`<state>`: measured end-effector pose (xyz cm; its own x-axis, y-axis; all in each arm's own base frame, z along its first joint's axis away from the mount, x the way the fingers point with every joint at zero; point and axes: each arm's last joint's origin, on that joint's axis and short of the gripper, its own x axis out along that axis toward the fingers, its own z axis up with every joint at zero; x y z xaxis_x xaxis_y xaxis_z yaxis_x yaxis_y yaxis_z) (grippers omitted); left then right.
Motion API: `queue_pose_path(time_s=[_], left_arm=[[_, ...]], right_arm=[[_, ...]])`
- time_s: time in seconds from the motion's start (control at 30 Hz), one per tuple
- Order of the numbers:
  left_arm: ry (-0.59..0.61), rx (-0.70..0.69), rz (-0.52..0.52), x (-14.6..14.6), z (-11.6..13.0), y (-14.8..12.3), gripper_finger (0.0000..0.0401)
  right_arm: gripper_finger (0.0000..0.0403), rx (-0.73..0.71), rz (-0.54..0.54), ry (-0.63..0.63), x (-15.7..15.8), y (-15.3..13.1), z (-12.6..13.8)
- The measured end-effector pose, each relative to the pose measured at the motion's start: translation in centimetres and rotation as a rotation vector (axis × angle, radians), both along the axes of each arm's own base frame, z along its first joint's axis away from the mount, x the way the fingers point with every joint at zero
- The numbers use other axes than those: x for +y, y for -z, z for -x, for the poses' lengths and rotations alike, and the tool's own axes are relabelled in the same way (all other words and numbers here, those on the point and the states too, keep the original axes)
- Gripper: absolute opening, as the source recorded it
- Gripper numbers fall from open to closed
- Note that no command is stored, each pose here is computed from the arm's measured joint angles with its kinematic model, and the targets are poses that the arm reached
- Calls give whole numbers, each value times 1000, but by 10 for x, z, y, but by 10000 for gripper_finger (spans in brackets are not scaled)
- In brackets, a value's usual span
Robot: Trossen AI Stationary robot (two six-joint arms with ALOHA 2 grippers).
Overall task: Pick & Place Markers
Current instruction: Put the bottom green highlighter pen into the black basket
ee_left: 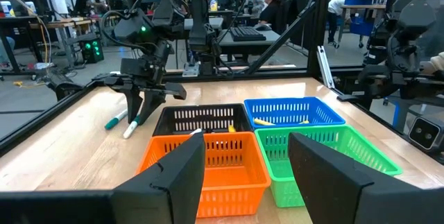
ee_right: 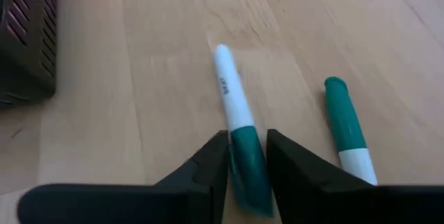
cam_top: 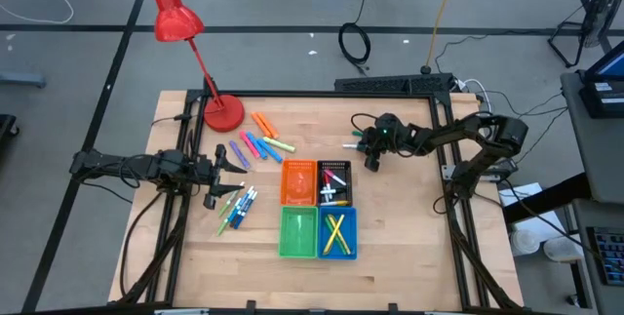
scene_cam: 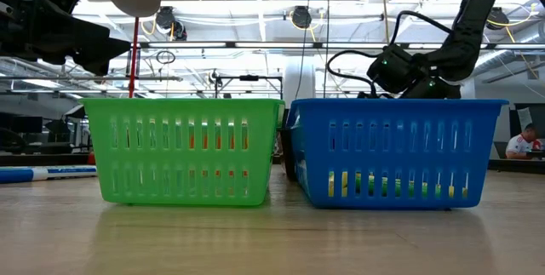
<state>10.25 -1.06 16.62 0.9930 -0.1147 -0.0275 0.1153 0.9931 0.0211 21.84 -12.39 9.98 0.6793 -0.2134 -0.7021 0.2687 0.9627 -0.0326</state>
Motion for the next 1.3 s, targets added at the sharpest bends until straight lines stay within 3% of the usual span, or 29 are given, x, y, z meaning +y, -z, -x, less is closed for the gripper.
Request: queue_pose_path(time_s=[0.33,1.3], left_arm=[[0,0,0,0,0,0,212],[0,0,0,0,0,0,212]], right_arm=[[49,4,35,-48,4,0,-3],[49,12,32,-56,5,0,-3]])
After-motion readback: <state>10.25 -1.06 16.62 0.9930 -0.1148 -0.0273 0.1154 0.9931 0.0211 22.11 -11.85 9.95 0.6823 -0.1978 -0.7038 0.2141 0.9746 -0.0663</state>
